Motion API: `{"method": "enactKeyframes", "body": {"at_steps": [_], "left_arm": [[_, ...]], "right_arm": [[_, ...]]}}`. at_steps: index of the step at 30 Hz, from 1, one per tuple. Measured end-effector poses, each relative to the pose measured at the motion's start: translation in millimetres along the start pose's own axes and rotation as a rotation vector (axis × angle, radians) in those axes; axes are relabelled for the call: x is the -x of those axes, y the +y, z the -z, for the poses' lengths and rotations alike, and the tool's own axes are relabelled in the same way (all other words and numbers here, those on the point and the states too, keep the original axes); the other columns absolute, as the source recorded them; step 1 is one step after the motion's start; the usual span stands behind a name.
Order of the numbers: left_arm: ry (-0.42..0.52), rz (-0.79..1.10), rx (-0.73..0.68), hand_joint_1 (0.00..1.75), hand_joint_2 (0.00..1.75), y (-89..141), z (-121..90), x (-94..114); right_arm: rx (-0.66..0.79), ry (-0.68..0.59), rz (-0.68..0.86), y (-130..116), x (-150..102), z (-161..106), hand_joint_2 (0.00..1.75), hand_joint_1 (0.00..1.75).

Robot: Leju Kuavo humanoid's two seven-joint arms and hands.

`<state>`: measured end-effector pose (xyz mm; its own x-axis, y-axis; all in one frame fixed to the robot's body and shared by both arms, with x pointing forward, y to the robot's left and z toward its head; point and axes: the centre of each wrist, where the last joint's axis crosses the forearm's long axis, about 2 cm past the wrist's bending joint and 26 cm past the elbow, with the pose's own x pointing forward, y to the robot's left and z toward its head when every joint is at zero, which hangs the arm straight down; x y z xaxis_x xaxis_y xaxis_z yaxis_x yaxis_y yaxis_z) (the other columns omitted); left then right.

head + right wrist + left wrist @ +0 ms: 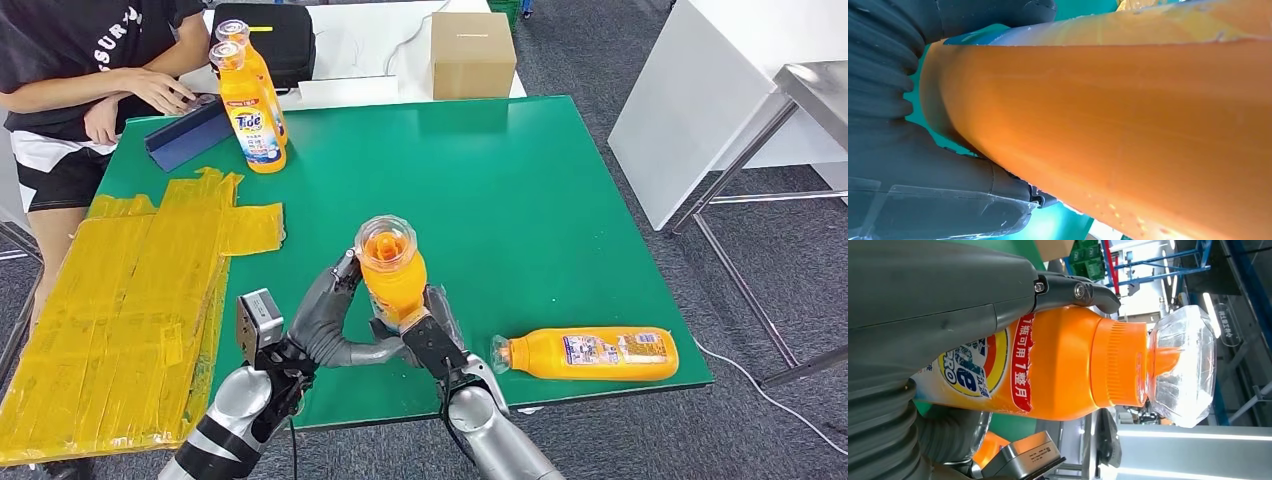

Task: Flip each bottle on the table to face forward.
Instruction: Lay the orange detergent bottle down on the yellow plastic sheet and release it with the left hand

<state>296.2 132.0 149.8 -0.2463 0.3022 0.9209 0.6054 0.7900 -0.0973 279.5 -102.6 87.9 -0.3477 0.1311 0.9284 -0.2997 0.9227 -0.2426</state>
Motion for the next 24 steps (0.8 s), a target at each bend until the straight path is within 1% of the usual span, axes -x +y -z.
{"method": "enactKeyframes", "body": {"at_steps": [3,6,11,18,21,24], "left_arm": [[0.0,-0.003,-0.003,0.0,1.75,1,0,0],[0.007,-0.026,-0.014,0.0,1.75,3,-1,1],[0.024,-0.078,-0.048,0.0,1.75,10,-8,7],[0.05,-0.13,-0.082,0.0,1.75,16,-15,15],[0.074,-0.134,-0.127,0.0,1.75,24,-15,18],[0.081,-0.134,-0.14,0.0,1.75,27,-14,19]], "right_arm": [[-0.002,-0.005,-0.004,0,0,1,1.75,1.75],[-0.008,-0.031,-0.04,2,-1,1,1.75,1.75],[-0.033,-0.084,-0.117,7,-5,2,1.75,1.75],[-0.075,-0.109,-0.154,8,-6,3,1.75,1.75],[-0.135,-0.157,-0.177,19,-8,-1,1.75,1.75],[-0.17,-0.168,-0.178,28,-9,-7,1.75,1.75]]}}
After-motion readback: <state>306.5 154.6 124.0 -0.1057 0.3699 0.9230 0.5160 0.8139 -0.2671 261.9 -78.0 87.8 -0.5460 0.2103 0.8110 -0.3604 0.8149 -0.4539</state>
